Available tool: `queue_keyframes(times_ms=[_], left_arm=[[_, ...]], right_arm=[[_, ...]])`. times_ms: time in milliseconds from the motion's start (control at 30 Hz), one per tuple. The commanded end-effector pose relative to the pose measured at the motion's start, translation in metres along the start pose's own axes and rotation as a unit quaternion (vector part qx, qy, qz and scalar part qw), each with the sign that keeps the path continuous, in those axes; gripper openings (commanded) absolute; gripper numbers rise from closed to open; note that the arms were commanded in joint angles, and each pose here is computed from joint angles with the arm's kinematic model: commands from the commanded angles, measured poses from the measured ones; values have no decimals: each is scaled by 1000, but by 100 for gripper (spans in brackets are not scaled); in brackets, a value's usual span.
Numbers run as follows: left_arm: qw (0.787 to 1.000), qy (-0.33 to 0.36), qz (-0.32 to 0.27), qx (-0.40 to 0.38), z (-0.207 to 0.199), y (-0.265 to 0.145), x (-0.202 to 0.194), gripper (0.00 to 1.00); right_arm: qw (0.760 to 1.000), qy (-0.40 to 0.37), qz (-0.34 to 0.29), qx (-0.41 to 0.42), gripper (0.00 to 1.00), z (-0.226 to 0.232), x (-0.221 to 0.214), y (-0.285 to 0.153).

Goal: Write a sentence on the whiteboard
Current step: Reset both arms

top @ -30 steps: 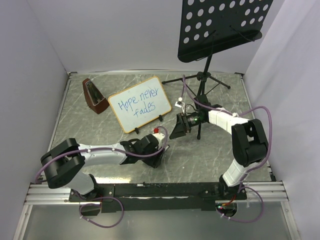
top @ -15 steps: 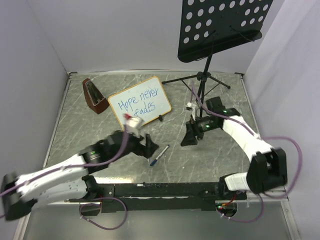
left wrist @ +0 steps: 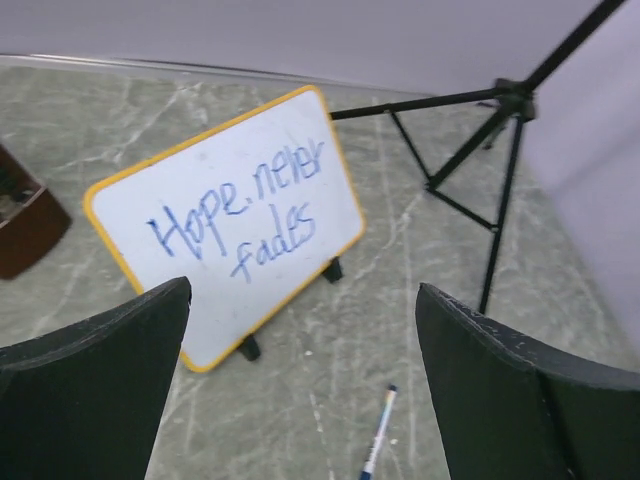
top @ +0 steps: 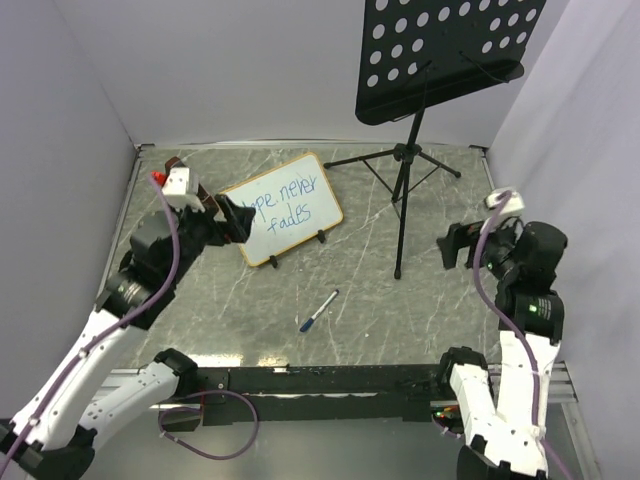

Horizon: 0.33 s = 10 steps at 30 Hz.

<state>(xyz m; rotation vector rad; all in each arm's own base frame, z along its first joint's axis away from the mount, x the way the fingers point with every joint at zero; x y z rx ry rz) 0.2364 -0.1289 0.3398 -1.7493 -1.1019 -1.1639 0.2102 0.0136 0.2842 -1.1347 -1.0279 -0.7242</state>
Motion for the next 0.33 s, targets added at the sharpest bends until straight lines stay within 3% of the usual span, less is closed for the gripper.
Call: queue_keyframes(times_ms=[0,300], left_arm=[[999,32,2,24,12,-1,13,97],[999,29,-18,34,18,-13,16,96]], right_arm=[[981,97,-101,-137,100,-29,62,-21],[980,78,-133,-125,100,-28,78,-20]])
Point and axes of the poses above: each gripper's point midway between its finger pads, its own y axis out along the fingers, its own z axis along the line the jaws close on, x = y × z, the point moved 3 cm from there along -y, back along the fingers, and after that the axes turned 4 degrees about y, right-handed, at the moved point
